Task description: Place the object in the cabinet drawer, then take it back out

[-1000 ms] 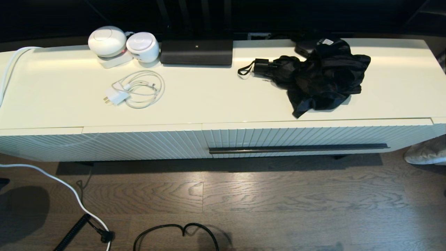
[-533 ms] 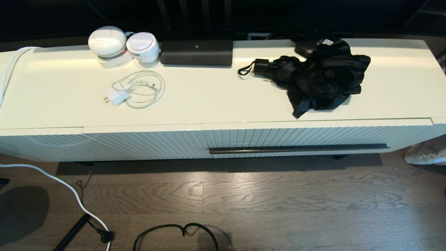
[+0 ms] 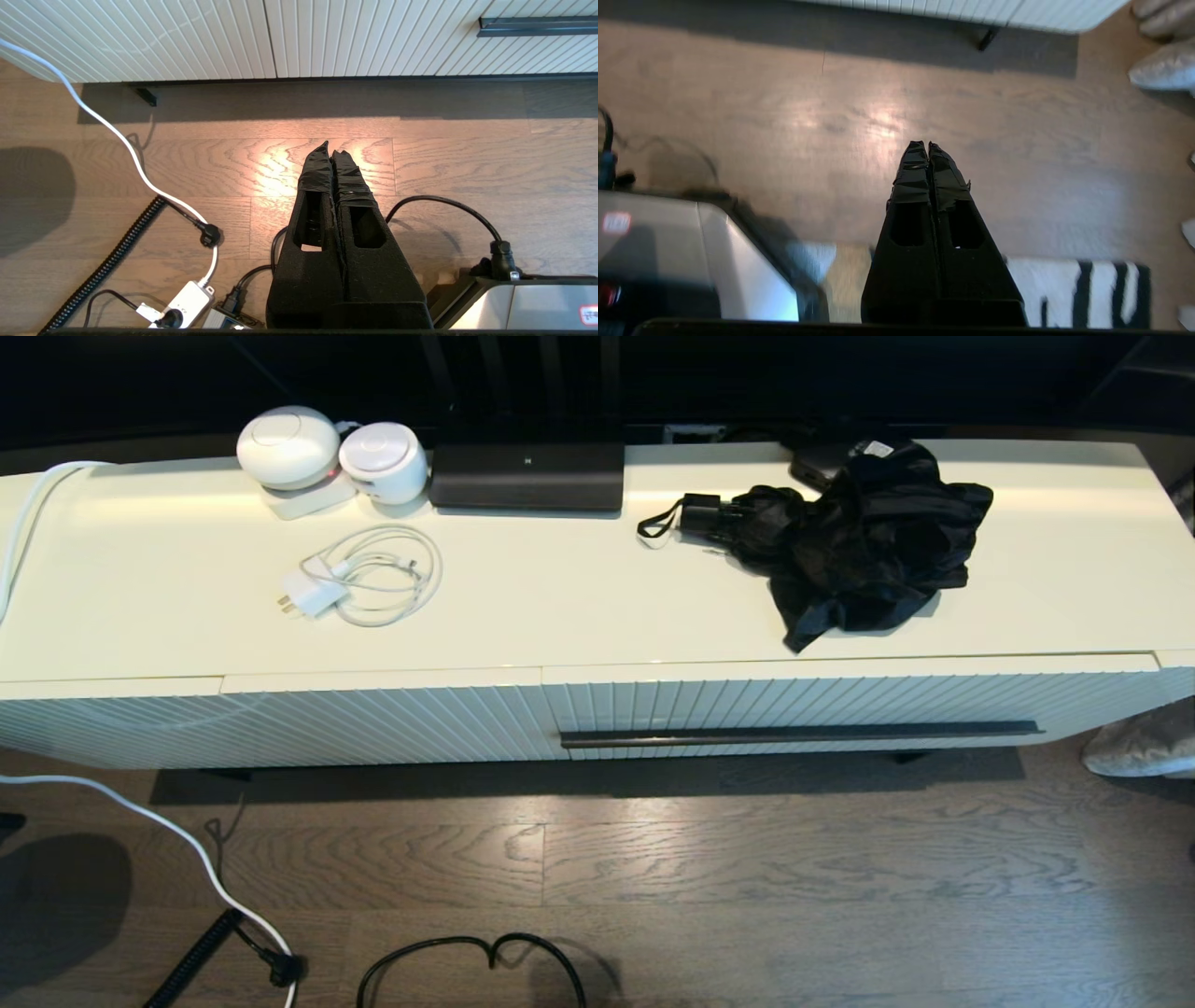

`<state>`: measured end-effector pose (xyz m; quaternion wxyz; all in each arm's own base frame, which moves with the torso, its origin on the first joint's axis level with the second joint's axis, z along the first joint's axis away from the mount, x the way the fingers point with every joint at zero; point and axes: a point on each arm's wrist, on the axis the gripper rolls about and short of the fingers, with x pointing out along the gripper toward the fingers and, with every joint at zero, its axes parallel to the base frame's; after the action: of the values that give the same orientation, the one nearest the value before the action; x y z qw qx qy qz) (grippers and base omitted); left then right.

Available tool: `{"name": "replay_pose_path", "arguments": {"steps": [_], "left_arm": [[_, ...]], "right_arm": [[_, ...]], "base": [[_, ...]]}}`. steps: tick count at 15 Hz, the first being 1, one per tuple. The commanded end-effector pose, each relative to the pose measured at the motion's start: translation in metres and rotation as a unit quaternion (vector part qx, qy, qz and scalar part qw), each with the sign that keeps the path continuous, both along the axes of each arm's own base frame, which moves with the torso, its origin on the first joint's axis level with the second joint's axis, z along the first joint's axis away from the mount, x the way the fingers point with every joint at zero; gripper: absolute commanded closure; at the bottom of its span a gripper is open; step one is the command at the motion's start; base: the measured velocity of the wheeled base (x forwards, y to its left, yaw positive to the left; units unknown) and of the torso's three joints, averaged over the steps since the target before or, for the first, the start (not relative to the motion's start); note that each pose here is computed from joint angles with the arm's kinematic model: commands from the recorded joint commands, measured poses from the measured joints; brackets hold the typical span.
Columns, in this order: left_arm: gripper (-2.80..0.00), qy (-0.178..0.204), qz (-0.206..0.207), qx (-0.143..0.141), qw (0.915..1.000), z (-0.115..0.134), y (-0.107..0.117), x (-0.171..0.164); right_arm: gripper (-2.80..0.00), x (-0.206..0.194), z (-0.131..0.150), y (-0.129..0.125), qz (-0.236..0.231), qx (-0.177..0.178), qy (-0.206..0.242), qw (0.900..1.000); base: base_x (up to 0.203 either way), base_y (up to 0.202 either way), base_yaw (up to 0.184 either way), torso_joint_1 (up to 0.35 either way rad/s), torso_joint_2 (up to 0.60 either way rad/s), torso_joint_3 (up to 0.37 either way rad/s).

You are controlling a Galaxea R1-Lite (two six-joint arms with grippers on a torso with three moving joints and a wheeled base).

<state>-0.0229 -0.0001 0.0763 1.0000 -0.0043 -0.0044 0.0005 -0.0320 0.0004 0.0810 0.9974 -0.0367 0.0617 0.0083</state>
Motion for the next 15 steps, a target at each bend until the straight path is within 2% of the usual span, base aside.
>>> {"name": "replay_pose_path", "arguments": {"steps": [1,2,3,5,6,15], "left_arm": [[0.00,-0.001,0.000,0.000,1.0000,-0.0001,0.0000,-0.0001],[0.00,-0.001,0.000,0.000,1.0000,0.0001,0.0000,-0.0002],[0.00,-0.001,-0.001,0.000,1.0000,0.0002,0.0000,-0.0002],[0.00,-0.001,-0.001,0.000,1.0000,-0.0001,0.0000,-0.0001],[0.00,-0.001,-0.001,0.000,1.0000,0.0001,0.0000,-0.0001],[0.00,-0.001,-0.001,0.000,1.0000,-0.0001,0.0000,-0.0001]], "right_arm": [[0.00,0.0086,-0.0030,0.0000,0.001,0.004,-0.071,0.997],[0.00,0.0082,-0.0027,0.0001,0.001,0.006,-0.069,0.998],[0.00,0.0078,-0.0060,0.0000,0.000,0.011,-0.047,0.999],[0.00,0.0088,-0.0051,-0.0002,-0.005,0.022,-0.064,0.998],[0.00,0.0090,-0.0052,-0.0003,-0.009,0.043,-0.066,0.997],[0.00,0.0091,-0.0053,-0.0006,-0.015,0.055,-0.066,0.996]], "base": [[0.000,0.000,0.000,0.000,0.00,0.000],[0.000,0.000,0.000,0.000,0.00,0.000],[0.000,0.000,0.000,0.000,0.00,0.000],[0.000,0.000,0.000,0.000,0.00,0.000],[0.000,0.000,0.000,0.000,0.00,0.000],[0.000,0.000,0.000,0.000,0.00,0.000]]}}
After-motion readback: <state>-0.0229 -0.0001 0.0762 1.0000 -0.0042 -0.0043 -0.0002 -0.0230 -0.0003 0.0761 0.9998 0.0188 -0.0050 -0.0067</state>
